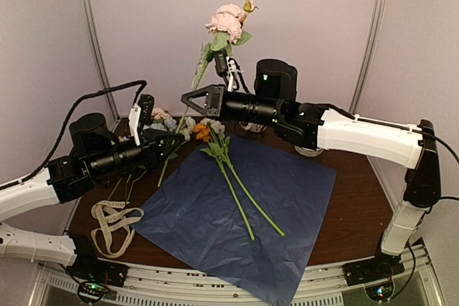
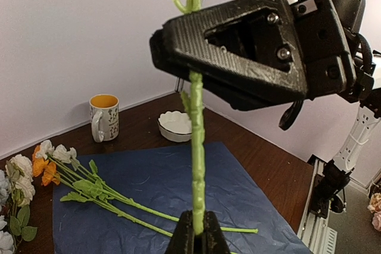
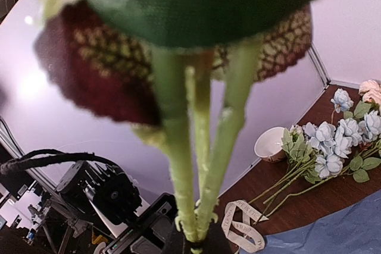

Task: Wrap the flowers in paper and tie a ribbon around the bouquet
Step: Pass from the left arm to the right, then place the fake flower on the flattened wrapping paper.

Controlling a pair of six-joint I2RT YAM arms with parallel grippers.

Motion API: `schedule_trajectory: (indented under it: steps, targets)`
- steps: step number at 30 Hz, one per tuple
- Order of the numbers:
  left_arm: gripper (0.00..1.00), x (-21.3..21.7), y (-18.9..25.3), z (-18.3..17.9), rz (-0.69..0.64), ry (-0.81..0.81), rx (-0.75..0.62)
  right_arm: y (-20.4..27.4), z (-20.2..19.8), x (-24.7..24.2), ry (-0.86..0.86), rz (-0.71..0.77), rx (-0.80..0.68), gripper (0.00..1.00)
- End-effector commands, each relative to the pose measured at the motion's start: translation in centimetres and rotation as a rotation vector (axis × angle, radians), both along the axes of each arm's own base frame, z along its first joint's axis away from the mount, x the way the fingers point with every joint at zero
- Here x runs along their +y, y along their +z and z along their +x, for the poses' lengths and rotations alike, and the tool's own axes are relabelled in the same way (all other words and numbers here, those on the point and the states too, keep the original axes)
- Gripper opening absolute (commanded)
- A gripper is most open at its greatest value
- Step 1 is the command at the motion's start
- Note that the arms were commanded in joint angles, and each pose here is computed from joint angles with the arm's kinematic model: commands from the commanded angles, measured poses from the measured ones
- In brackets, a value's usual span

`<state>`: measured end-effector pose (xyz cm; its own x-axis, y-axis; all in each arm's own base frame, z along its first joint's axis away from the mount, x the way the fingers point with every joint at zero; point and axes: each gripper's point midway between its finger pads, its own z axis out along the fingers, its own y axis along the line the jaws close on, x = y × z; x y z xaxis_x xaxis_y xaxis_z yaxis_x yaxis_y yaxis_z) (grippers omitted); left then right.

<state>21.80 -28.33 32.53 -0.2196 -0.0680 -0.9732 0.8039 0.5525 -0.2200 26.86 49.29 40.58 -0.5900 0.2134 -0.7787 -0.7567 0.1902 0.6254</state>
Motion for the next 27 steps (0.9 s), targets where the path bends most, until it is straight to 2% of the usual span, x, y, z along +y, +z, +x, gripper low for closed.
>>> schedule_trajectory:
  steps: [1,2,3,4,6,10,12,13,16,19,27]
  targets:
    - [0.2,0.1,1.0,-0.3,-0.012,-0.007,-0.042,1.3,1.3,-2.2,-0.096,-0.003,-0.007,0.0]
    - [0.43,0.1,0.8,-0.2,-0.004,-0.003,-0.033,0.7,1.8,-2.8,-0.113,-0.036,-0.001,0.0]
    - [0.6,0.3,0.6,0.1,0.003,0.019,-0.016,-0.1,2.3,-3.4,-0.132,-0.077,0.004,0.0]
    - [0.71,0.9,0.6,0.8,0.007,0.07,0.003,-0.9,2.8,-4.0,-0.151,-0.123,0.01,0.0]
    - [0.81,2.0,0.3,2.0,0.05,0.167,0.035,-3.1,3.7,-5.6,-0.186,-0.246,0.021,0.0]
    - [0.84,4.4,-1.5,4.9,0.195,0.332,0.15,-9.9,5.2,-9.1,-0.236,-0.629,0.055,0.0]
    - [0.84,6.0,-3.9,6.3,0.27,0.39,0.257,-13.7,5.7,-11.3,-0.261,-0.863,0.076,0.0]
    - [0.84,6.9,-4.7,7.0,0.284,0.42,0.3,-16.0,5.4,-12.9,-0.261,-0.999,0.108,0.0]
    - [0.84,9.6,-7.0,8.8,0.316,0.503,0.404,-19.9,5.9,-15.2,-0.267,-1.227,0.143,0.0]
    - [0.84,11.7,-8.7,10.0,0.315,0.558,0.479,-23.0,6.3,-15.4,-0.232,-1.335,0.192,0.0]
    - [0.84,13.2,-11.4,10.5,0.356,0.584,0.539,-28.4,8.1,-13.1,-0.19,-1.393,0.246,0.0]
